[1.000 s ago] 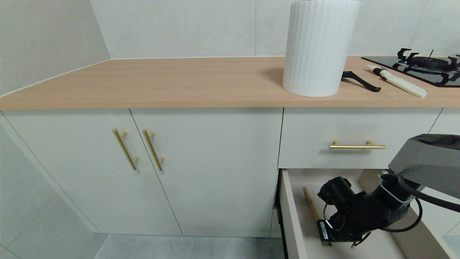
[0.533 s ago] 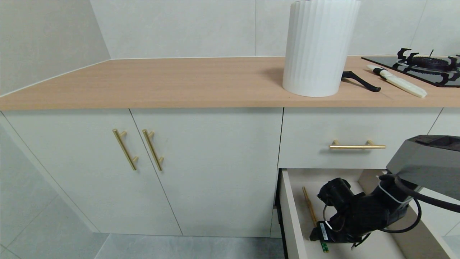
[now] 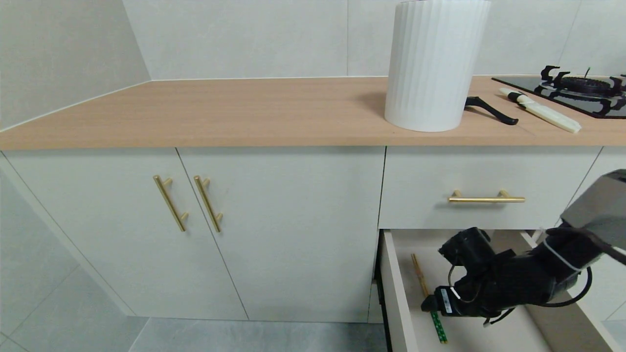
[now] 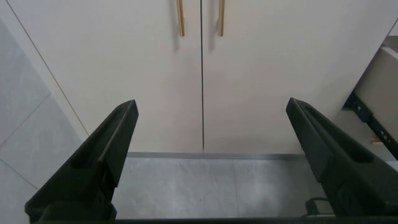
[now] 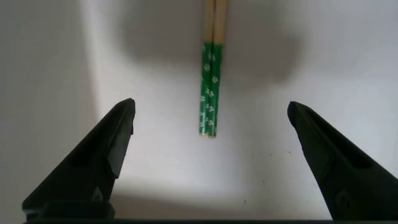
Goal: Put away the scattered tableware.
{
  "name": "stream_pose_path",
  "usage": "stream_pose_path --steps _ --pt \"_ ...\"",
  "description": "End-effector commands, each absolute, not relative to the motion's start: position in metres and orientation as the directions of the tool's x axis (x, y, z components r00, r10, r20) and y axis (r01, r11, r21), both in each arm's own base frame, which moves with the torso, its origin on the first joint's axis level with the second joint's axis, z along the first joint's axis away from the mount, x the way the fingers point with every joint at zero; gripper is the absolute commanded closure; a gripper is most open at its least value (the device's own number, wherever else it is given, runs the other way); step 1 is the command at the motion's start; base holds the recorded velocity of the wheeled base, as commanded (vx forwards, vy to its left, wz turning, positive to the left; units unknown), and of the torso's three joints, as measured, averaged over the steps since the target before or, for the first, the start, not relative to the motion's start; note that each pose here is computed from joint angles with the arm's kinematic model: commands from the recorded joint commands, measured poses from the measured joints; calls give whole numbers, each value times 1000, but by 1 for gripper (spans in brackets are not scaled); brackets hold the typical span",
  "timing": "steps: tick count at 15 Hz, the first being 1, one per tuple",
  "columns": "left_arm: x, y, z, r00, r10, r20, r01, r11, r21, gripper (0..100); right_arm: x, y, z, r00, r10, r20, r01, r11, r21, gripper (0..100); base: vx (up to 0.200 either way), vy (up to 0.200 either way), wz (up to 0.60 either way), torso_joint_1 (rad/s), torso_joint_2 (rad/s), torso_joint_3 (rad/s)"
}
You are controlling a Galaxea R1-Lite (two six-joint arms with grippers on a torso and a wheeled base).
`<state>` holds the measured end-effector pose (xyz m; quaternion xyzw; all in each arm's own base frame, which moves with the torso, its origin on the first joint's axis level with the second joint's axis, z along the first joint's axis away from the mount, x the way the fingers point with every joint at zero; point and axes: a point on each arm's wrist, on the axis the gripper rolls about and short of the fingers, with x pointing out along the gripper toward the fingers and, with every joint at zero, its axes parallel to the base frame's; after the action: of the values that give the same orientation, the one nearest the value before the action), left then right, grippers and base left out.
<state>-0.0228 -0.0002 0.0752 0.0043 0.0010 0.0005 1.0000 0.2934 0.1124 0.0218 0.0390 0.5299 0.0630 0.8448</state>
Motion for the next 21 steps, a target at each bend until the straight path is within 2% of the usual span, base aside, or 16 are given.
stream_pose_path --steps 1,3,4,9,12,16,21 --pt "-23 0 75 1000 2 -3 -2 1000 8 0 272 94 88 594 184 -783 -110 983 148 0 0 0 0 0 0 0" --pt "-23 0 75 1000 2 -2 -2 1000 8 0 263 84 115 668 183 -722 -114 983 143 0 0 0 0 0 0 0" --pt "-23 0 75 1000 2 -3 -2 1000 8 0 254 74 139 732 173 -658 -106 984 141 0 0 0 0 0 0 0" --pt "-23 0 75 1000 2 -3 -2 1000 8 0 216 39 198 881 122 -457 -110 993 52 0 0 0 0 0 0 0" --pt "-23 0 75 1000 2 -3 -2 1000 8 0 201 32 214 913 108 -392 -112 994 14 0 0 0 0 0 0 0" --pt "-23 0 75 1000 2 -2 -2 1000 9 0 203 32 212 911 106 -398 -111 994 12 0 0 0 0 0 0 0" --pt "-23 0 75 1000 2 -3 -2 1000 8 0 203 32 212 911 106 -399 -110 994 12 0 0 0 0 89 -271 -261"
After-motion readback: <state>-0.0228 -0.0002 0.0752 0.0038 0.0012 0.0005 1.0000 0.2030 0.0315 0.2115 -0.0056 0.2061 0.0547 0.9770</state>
